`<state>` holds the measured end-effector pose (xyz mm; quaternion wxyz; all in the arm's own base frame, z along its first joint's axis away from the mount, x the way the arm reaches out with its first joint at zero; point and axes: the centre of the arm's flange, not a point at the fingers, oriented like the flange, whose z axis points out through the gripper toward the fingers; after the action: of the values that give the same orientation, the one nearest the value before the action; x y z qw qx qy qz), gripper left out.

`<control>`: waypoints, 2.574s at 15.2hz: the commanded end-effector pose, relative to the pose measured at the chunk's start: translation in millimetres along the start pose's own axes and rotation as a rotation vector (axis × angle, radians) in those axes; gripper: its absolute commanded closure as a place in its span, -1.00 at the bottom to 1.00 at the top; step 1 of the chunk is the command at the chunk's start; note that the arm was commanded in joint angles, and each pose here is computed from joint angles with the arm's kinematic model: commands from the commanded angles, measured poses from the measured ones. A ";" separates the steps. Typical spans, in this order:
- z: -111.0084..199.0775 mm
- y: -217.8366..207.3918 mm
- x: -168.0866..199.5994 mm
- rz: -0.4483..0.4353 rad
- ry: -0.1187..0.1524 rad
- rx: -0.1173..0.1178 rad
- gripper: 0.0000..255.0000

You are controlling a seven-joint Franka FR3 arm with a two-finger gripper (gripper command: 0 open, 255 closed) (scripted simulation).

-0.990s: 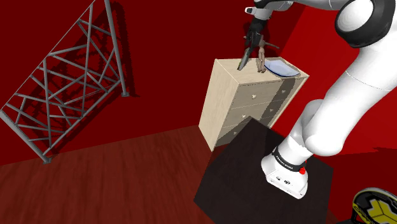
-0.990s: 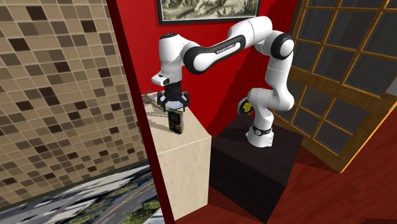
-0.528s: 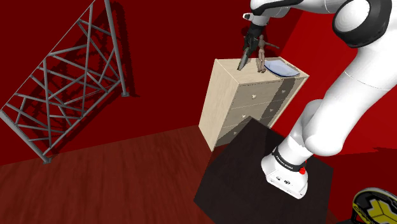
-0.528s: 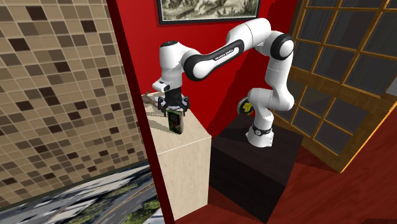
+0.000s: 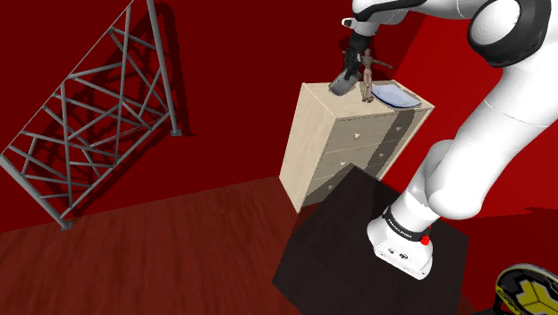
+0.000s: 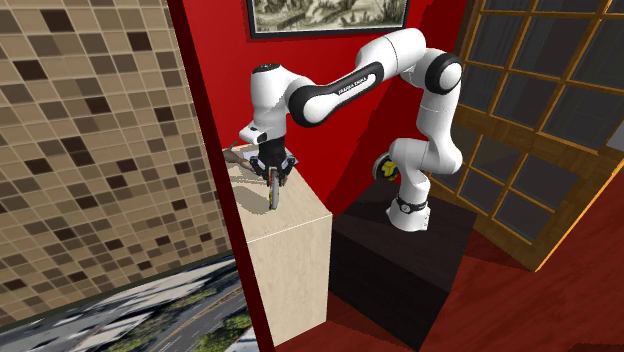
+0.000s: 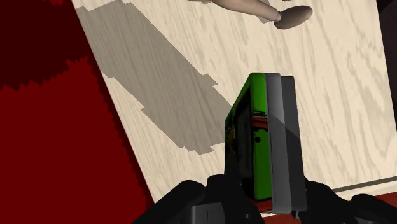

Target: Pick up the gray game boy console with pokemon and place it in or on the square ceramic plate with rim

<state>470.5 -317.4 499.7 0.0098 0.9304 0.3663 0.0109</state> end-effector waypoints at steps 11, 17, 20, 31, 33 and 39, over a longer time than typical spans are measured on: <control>-19.2 -0.1 0.9 -0.001 -0.002 0.006 1.00; -50.8 0.7 1.3 -0.001 -0.002 0.006 1.00; -66.7 1.1 1.5 -0.001 -0.002 0.006 1.00; -104.2 10.6 -62.8 -0.001 -0.002 0.006 1.00; -107.9 14.1 -88.7 -0.001 -0.002 0.006 1.00; -119.3 24.6 -166.4 -0.001 -0.002 0.006 1.00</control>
<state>371.6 -437.7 611.8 0.0077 0.9311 0.3646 0.0085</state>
